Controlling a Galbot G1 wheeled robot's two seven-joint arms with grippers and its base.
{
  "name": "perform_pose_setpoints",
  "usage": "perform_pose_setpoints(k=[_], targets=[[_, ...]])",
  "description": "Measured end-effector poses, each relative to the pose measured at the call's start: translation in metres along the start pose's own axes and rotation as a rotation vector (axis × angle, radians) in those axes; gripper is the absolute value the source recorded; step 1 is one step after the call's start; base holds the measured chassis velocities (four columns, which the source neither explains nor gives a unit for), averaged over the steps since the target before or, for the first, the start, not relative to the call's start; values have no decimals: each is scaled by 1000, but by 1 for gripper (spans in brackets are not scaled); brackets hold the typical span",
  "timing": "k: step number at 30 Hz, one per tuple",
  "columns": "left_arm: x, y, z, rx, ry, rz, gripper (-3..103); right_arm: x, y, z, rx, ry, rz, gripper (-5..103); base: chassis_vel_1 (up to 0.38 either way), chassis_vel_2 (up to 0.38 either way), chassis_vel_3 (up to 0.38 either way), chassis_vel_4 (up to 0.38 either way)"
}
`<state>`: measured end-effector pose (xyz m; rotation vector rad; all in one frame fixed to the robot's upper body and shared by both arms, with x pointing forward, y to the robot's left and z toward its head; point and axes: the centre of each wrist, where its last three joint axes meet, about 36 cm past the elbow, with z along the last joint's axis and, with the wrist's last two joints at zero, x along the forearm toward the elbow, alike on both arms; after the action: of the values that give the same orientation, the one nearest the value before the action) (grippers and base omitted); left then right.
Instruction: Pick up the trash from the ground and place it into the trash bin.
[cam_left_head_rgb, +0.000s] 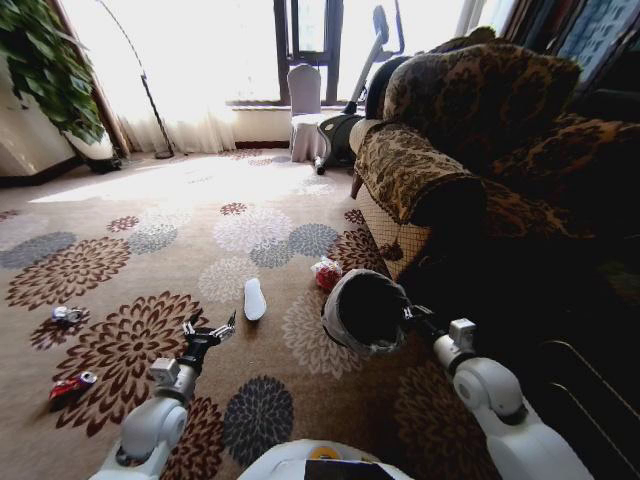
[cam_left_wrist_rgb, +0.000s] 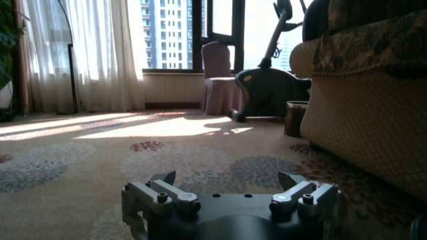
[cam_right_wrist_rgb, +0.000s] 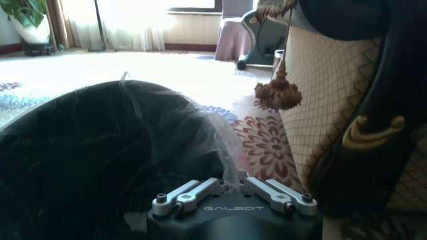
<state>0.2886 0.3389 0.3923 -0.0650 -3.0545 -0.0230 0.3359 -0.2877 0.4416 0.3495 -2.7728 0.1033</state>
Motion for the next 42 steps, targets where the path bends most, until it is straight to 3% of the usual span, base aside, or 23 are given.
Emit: perform_pose_setpoints(k=[11, 24, 42], targets=[[4, 1, 8, -8, -23, 6, 100, -11, 3, 7, 26, -9, 26, 1, 0, 0, 0, 0], [1, -14, 7, -24, -19, 39, 100, -11, -8, 9, 37, -48, 62, 1, 20, 18, -14, -12], [0, -10, 12, -43, -22, 49, 100, -13, 2, 14, 43, -51, 61, 1, 218, 223, -207, -227]])
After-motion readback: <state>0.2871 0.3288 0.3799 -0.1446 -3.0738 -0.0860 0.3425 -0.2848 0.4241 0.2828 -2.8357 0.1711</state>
